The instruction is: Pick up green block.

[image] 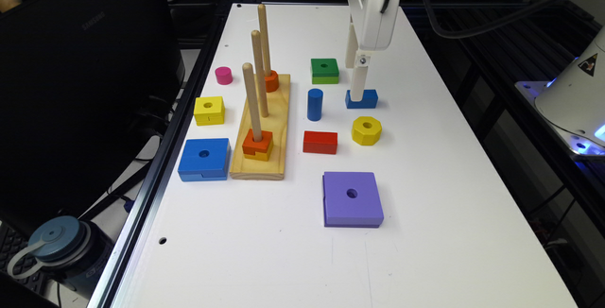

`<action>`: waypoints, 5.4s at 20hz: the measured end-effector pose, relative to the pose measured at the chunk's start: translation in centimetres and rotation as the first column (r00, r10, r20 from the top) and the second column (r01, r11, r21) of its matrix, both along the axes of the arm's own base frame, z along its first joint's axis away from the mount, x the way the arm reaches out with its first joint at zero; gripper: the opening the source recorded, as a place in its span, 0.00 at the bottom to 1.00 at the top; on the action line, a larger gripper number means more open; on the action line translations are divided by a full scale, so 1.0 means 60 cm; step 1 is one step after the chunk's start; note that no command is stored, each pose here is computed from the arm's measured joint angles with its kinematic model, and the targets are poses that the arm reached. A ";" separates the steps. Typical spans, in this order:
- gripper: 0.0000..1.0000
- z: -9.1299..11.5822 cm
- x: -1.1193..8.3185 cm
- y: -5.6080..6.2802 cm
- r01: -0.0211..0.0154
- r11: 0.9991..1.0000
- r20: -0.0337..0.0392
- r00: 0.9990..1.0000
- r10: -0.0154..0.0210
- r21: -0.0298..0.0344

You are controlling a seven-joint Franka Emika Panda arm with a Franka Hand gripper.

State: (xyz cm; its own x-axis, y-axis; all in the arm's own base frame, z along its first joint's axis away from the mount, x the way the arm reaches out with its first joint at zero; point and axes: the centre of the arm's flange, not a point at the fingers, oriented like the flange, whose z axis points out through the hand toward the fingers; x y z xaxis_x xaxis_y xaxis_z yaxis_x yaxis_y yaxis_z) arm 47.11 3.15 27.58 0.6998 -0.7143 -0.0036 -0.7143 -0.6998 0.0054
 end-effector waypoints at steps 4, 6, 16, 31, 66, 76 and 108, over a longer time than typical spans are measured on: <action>1.00 0.000 0.000 0.000 0.000 1.000 0.000 1.000 0.000 0.000; 1.00 0.000 0.000 0.000 0.000 1.000 0.000 1.000 0.000 0.000; 1.00 0.000 0.000 0.000 0.000 1.000 0.000 1.000 0.000 0.000; 1.00 0.000 0.000 0.006 -0.004 1.000 0.000 1.000 0.004 0.001; 1.00 0.009 0.015 -0.103 0.010 1.000 0.016 1.000 -0.010 -0.002; 1.00 0.004 0.047 -0.148 0.011 1.000 0.025 1.000 -0.011 0.000; 1.00 -0.009 0.057 -0.245 0.010 1.000 0.022 1.000 -0.010 -0.001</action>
